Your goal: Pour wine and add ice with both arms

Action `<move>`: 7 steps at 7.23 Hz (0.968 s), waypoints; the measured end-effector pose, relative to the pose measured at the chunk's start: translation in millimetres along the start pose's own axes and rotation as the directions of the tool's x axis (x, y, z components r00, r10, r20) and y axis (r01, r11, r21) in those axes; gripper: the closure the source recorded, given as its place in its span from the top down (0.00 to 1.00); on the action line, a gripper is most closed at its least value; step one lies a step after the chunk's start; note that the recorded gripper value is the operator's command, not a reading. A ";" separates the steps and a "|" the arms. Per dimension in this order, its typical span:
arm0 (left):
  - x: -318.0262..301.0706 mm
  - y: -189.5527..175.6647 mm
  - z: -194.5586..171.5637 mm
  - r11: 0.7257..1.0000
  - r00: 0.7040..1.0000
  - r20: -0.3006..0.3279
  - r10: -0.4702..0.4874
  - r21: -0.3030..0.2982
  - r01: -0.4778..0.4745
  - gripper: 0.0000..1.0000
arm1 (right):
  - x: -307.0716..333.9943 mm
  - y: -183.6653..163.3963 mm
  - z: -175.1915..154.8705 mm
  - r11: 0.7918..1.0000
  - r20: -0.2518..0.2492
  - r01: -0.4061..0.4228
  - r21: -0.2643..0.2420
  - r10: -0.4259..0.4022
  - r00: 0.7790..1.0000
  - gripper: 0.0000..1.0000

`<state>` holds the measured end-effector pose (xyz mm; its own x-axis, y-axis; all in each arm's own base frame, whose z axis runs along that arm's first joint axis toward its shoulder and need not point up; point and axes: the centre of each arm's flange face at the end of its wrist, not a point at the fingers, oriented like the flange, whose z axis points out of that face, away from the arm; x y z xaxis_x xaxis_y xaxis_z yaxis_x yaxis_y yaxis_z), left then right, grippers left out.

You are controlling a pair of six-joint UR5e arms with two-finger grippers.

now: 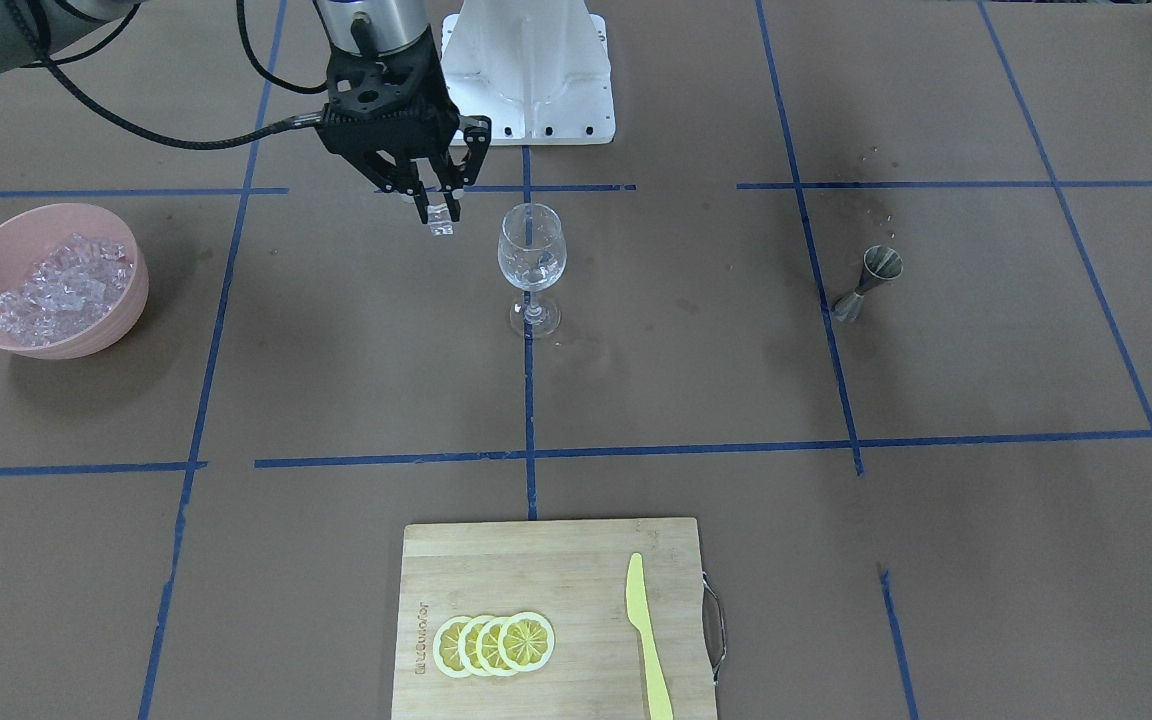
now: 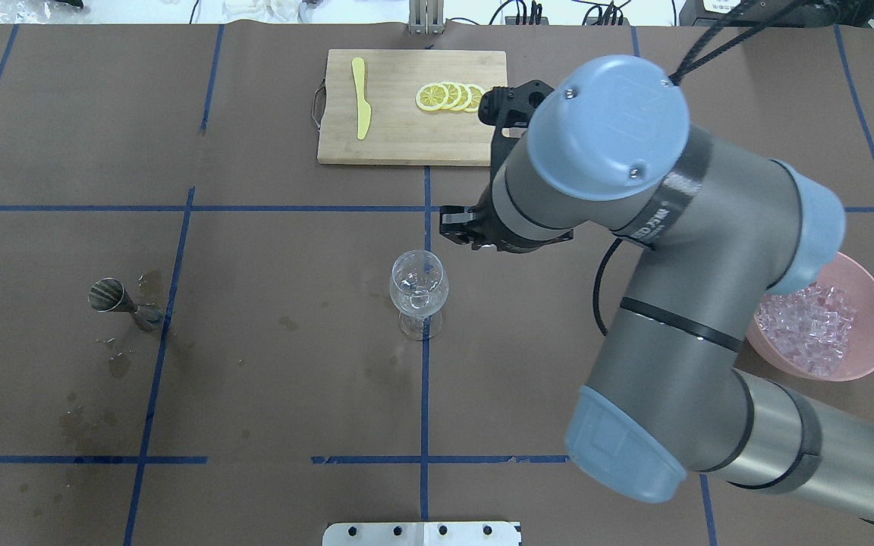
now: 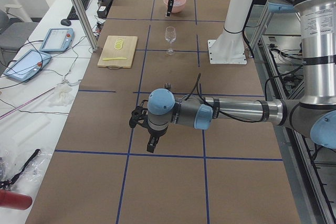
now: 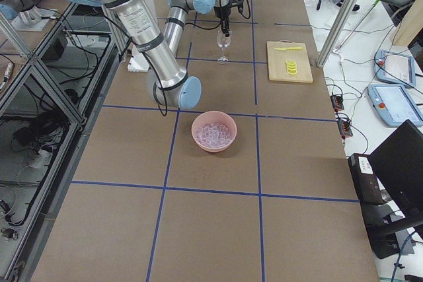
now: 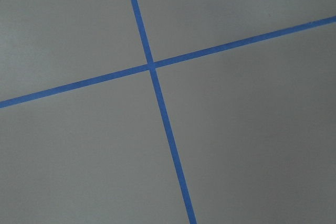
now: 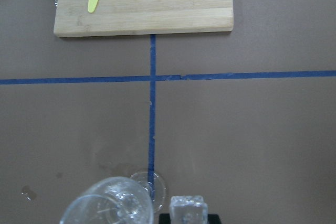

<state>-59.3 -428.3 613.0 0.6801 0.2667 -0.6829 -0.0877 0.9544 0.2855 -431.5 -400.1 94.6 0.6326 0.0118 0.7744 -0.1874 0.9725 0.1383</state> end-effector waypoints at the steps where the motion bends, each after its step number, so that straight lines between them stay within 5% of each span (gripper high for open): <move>1: 0.0 -0.1 0.0 1.000 1.000 0.000 0.000 0.000 0.000 1.00 | -25.6 1.6 5.5 1.000 -0.006 -0.007 0.014 0.007 1.000 0.00; 4: -1.9 0.9 2.2 1.000 1.000 -0.001 -0.003 -0.004 0.003 1.00 | -49.7 17.9 19.5 1.000 -0.026 0.003 0.007 -0.003 1.000 0.01; 6: -3.6 1.8 4.4 1.000 1.000 -0.002 -0.007 -0.008 0.007 1.00 | -54.5 27.4 23.0 1.000 -0.026 0.013 -0.006 -0.013 1.000 0.16; 7: -4.3 2.2 5.2 1.000 1.000 -0.003 -0.008 -0.009 0.008 1.00 | -57.1 30.5 23.0 1.000 -0.023 0.017 -0.010 -0.017 1.000 0.62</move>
<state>-58.7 -428.1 620.1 0.6788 0.2595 -0.6870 -0.0888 0.9576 0.2739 -490.6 -376.4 68.8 0.6530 0.0007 0.7574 -0.1691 0.9749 0.1449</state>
